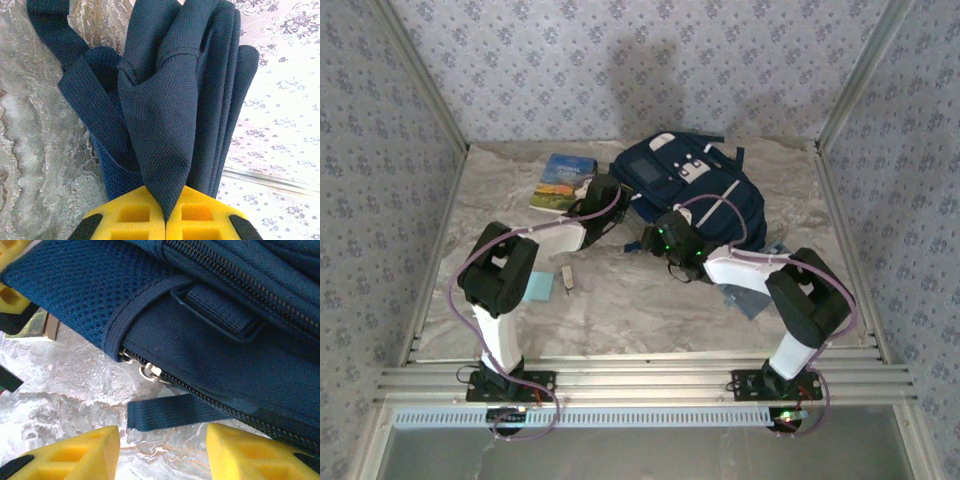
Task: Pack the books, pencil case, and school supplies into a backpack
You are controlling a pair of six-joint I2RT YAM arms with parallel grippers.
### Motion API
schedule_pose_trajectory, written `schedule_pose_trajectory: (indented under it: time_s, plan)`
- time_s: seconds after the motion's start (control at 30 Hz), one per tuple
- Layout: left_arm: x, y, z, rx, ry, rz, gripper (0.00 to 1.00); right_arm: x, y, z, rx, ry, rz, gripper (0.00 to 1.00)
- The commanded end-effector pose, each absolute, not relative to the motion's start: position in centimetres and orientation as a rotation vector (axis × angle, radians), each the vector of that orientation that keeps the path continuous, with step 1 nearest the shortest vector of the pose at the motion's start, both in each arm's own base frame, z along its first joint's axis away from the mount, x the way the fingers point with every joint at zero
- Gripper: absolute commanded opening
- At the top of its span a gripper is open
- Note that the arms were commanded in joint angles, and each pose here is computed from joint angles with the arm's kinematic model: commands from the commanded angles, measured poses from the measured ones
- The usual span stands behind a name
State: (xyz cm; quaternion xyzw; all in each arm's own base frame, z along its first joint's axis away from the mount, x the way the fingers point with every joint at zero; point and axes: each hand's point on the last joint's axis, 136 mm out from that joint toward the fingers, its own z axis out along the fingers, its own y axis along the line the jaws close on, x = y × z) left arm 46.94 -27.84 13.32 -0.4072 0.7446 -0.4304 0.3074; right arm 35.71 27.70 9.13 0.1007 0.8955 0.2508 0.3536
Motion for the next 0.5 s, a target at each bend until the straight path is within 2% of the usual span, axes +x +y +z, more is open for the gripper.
schedule_pose_trajectory:
  time_s: [0.0, 0.13, 0.23, 0.3, 0.37, 0.47]
  plan:
    - [47.5, -28.5, 18.3, -1.064, 1.835, -1.283, 0.00, 37.7, 27.7, 9.4, 0.274, 2.210, 0.558, 0.53]
    - [47.4, -28.4, 18.3, -1.066, 1.835, -1.289, 0.00, 38.6, 27.5, 8.9, 0.298, 2.146, 0.486, 0.59]
    - [47.0, -28.3, 18.2, -1.080, 1.836, -1.297, 0.00, 39.5, 27.6, 8.8, 0.303, 2.120, 0.452, 0.66]
    - [46.7, -28.0, 17.9, -1.101, 1.827, -1.317, 0.00, 40.1, 27.6, 8.8, 0.308, 2.100, 0.425, 0.67]
    - [46.5, -27.8, 17.8, -1.120, 1.820, -1.329, 0.00, 40.6, 27.5, 9.1, 0.319, 2.076, 0.410, 0.64]
    - [46.2, -27.4, 17.7, -1.120, 1.824, -1.315, 0.00, 41.0, 27.4, 9.9, 0.313, 2.042, 0.401, 0.49]
